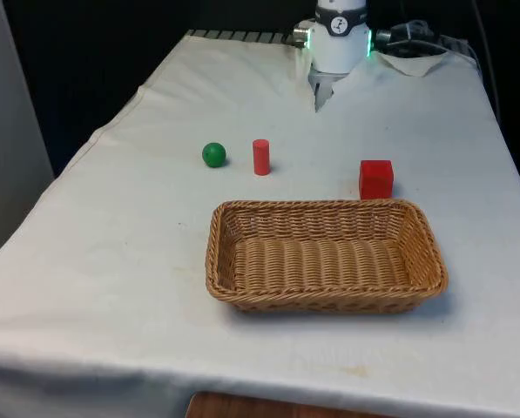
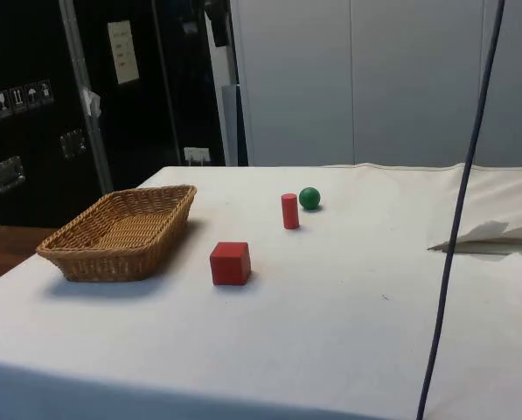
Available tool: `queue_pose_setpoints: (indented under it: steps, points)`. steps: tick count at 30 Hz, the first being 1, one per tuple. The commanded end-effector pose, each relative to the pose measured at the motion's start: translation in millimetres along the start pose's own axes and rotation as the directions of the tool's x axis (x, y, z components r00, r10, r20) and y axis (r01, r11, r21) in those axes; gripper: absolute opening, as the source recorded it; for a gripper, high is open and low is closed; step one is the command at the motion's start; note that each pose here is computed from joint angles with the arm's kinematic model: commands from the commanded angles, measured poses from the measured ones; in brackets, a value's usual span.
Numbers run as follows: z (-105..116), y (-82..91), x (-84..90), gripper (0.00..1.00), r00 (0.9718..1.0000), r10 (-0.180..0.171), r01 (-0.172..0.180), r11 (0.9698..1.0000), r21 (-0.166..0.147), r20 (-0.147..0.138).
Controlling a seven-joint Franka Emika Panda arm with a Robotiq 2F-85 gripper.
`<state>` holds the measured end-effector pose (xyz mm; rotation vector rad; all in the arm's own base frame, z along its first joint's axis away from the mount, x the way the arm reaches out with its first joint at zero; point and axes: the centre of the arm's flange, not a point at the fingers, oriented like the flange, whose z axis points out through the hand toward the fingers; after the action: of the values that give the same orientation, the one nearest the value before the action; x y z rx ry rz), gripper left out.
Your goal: Pick up the object to the left of the cylinder and place it into the basket.
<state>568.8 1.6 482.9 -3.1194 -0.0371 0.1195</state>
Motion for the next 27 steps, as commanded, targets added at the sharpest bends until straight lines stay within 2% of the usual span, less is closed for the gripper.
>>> queue_pose_setpoints:
  steps: [1, 8, 9, 10, 11, 18, 19, 20, 21, 27]
  points:
    - [1, -2.3, 0.2, 1.00, 1.0000, -0.002, 0.002, 1.0000, -0.001, 0.001]
    - [19, -27.6, -2.4, 1.00, 0.9998, -0.003, 0.003, 1.0000, -0.008, -0.019]
    - [19, -27.6, -2.4, 1.00, 0.9998, -0.003, 0.003, 1.0000, -0.008, -0.019]
    - [22, -27.5, -1.8, 1.00, 1.0000, -0.007, 0.007, 1.0000, -0.001, -0.002]
    - [23, -32.5, -3.2, 1.00, 0.9997, -0.005, 0.005, 1.0000, -0.008, -0.023]
    - [36, -50.9, -0.6, 1.00, 0.9985, -0.010, 0.010, 0.9998, -0.015, -0.054]
    - [38, -52.7, -0.3, 1.00, 0.9983, -0.011, 0.010, 0.9998, -0.015, -0.056]
    - [37, -51.7, -0.9, 1.00, 0.9989, -0.015, 0.014, 0.9999, -0.008, -0.043]
    - [41, -54.5, 0.3, 1.00, 0.9981, -0.011, 0.010, 0.9998, -0.015, -0.060]
    - [59, -62.9, 0.1, 1.00, 0.9974, -0.017, 0.016, 0.9997, -0.017, -0.070]
